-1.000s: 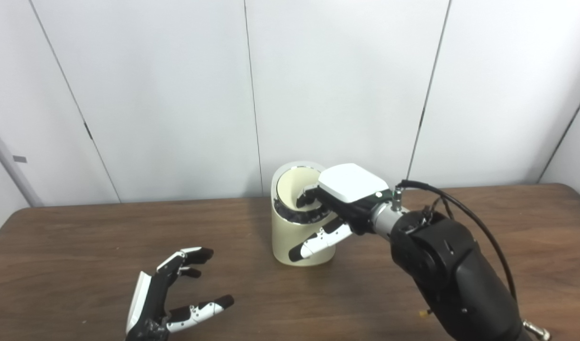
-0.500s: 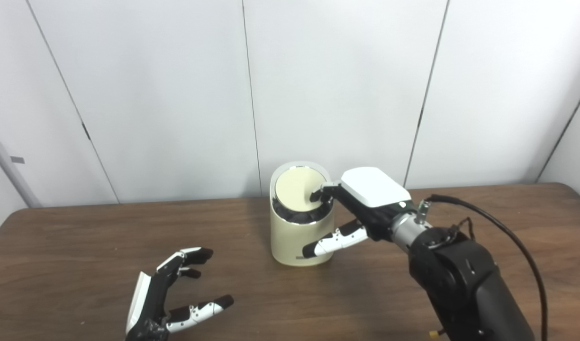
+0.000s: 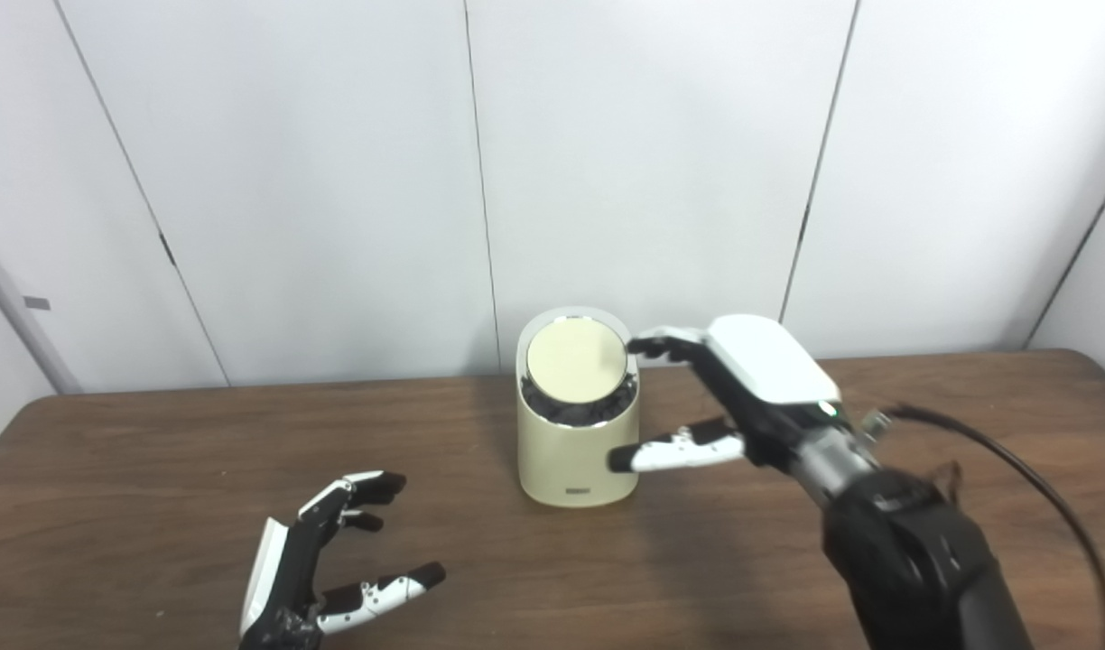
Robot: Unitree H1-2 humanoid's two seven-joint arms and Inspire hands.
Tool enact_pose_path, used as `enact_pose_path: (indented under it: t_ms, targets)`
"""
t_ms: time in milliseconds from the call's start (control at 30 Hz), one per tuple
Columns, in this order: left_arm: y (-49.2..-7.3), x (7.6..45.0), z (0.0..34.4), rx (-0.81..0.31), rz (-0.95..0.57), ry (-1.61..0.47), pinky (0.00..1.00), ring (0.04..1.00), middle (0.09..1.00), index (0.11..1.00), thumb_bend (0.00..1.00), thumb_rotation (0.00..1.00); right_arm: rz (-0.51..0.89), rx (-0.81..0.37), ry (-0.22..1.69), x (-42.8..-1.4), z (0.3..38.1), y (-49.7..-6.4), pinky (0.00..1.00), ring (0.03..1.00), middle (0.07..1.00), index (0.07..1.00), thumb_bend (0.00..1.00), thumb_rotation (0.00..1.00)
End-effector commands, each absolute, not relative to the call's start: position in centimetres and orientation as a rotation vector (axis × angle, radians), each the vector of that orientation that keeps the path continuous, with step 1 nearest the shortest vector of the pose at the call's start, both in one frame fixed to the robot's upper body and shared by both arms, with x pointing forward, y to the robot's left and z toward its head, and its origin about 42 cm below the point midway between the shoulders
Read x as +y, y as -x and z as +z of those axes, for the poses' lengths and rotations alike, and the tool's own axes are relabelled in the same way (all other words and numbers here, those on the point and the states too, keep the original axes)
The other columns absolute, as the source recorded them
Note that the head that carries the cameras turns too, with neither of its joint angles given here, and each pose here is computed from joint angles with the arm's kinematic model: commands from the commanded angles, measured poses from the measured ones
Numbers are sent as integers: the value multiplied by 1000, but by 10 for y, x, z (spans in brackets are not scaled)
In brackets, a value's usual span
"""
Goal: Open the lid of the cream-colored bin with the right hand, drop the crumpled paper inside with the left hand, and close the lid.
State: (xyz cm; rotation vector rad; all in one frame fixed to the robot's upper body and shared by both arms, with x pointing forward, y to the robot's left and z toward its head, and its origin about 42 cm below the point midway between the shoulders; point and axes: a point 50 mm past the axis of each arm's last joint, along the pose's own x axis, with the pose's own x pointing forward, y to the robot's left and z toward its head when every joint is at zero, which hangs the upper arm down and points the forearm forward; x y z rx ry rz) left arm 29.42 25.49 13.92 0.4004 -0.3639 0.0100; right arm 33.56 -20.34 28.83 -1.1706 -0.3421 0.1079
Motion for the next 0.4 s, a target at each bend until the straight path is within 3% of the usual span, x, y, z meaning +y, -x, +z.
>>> enact_pose_path:
  t_ms: [0,67,367]
  targets:
    - [-301,257,153,-427,22,-397,612,714,720,690,942,235,42,-440,1096,-209,296,-331,699,783,809,820,911,707]
    - [-301,258,153,-427,22,-397,614,716,722,692,942,235,26,-437,1042,-218,283,-326,655,769,813,825,899,707]
    - [-299,262,151,-434,19,-393,615,715,723,698,932,251,-38,-432,821,-239,223,-303,729,823,858,860,851,728]
